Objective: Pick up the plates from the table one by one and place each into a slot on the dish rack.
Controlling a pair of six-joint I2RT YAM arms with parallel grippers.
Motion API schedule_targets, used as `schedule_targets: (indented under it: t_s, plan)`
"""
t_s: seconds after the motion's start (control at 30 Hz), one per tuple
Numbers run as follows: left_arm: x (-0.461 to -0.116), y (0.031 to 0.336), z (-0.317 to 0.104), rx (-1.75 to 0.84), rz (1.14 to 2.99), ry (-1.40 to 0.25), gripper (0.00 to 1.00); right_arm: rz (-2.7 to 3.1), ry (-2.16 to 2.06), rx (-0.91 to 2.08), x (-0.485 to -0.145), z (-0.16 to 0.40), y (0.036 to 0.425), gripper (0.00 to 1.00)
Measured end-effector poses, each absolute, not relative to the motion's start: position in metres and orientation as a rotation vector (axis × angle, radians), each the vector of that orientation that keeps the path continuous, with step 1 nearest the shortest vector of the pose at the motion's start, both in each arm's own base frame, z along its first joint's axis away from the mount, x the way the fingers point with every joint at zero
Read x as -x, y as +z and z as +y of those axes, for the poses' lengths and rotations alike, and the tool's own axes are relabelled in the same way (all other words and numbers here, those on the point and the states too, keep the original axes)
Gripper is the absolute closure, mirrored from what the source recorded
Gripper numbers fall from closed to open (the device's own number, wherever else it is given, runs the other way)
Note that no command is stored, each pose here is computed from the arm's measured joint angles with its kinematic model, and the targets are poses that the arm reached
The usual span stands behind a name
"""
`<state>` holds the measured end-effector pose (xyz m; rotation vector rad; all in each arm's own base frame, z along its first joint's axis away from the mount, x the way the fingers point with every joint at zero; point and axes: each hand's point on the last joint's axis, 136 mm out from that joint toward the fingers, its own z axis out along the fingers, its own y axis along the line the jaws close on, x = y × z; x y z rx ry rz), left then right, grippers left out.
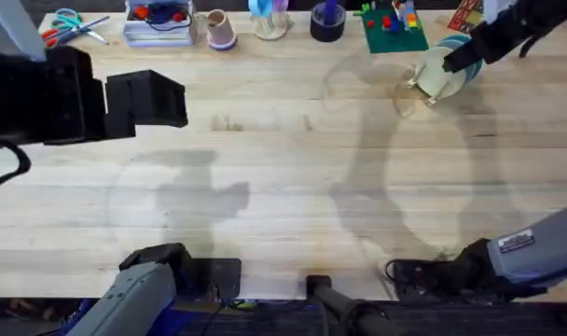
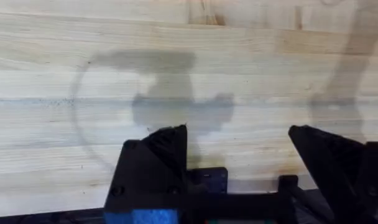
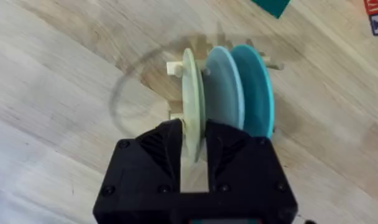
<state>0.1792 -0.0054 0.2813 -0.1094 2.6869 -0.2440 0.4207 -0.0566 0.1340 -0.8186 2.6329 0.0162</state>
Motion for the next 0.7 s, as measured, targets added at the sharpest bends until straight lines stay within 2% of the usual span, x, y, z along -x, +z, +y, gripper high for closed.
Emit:
schedule_targets:
  t_s: [0.13,0.37,0.7]
  plan:
    - [-0.179,0.281,-0.005,0.109,2.687,-0.244,0.006,2.603,-0.008,0.814,-0.419,-0.056,0.148,0.770]
    - [-0.179,0.281,-0.005,0.109,2.687,-0.244,0.006,2.517,-0.073,0.789,-0.402,-0.054,0.200,0.765]
    - [-0.179,0.281,-0.005,0.109,2.687,-0.244,0.006,2.422,-0.144,0.747,-0.353,-0.047,0.256,0.633]
